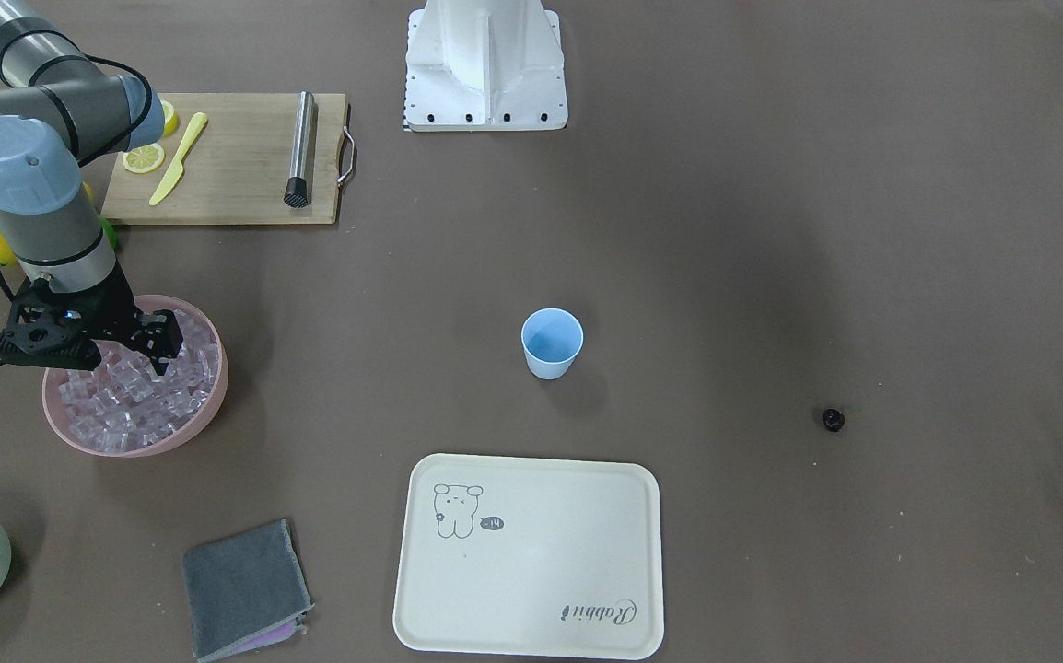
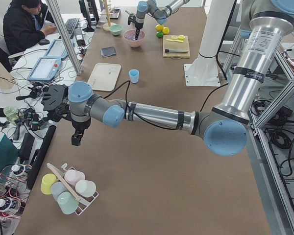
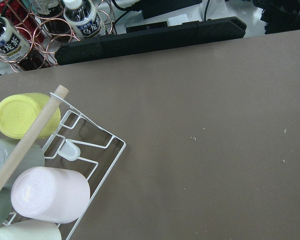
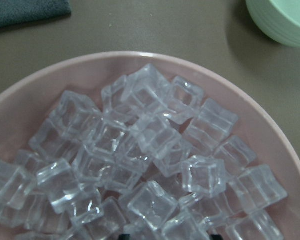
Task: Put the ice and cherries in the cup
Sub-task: 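Lower the right gripper into the bowl and grasp an ice cube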
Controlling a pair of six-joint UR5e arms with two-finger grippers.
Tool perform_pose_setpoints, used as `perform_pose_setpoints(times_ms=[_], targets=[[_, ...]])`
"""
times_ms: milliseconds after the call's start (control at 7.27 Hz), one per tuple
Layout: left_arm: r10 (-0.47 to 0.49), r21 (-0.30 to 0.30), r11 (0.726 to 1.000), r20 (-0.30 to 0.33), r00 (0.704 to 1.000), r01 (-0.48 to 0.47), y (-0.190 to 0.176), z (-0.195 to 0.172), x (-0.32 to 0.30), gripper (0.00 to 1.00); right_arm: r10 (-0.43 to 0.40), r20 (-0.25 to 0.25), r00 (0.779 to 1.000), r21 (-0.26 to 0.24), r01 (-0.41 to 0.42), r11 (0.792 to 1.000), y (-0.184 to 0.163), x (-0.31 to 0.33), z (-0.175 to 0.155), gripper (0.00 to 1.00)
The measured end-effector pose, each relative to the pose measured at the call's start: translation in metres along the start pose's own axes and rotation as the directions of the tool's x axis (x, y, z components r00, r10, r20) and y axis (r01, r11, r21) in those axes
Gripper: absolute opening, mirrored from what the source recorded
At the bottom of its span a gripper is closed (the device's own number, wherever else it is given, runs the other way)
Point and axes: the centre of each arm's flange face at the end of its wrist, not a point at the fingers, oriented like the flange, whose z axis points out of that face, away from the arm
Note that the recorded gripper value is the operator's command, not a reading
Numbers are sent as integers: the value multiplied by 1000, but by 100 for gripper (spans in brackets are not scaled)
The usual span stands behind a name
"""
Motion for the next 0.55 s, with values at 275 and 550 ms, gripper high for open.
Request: perform_pose_setpoints(times_ms=[275, 550], targets=[[-1, 1, 1000, 0, 1000, 1, 1, 0, -1, 98, -2, 4, 1000, 4, 2, 1000, 5, -8, -1, 0], [-2, -1, 1000, 0, 1000, 2, 2, 1, -1, 98, 0, 10, 1000, 13, 0, 1000, 2, -7, -6, 0]])
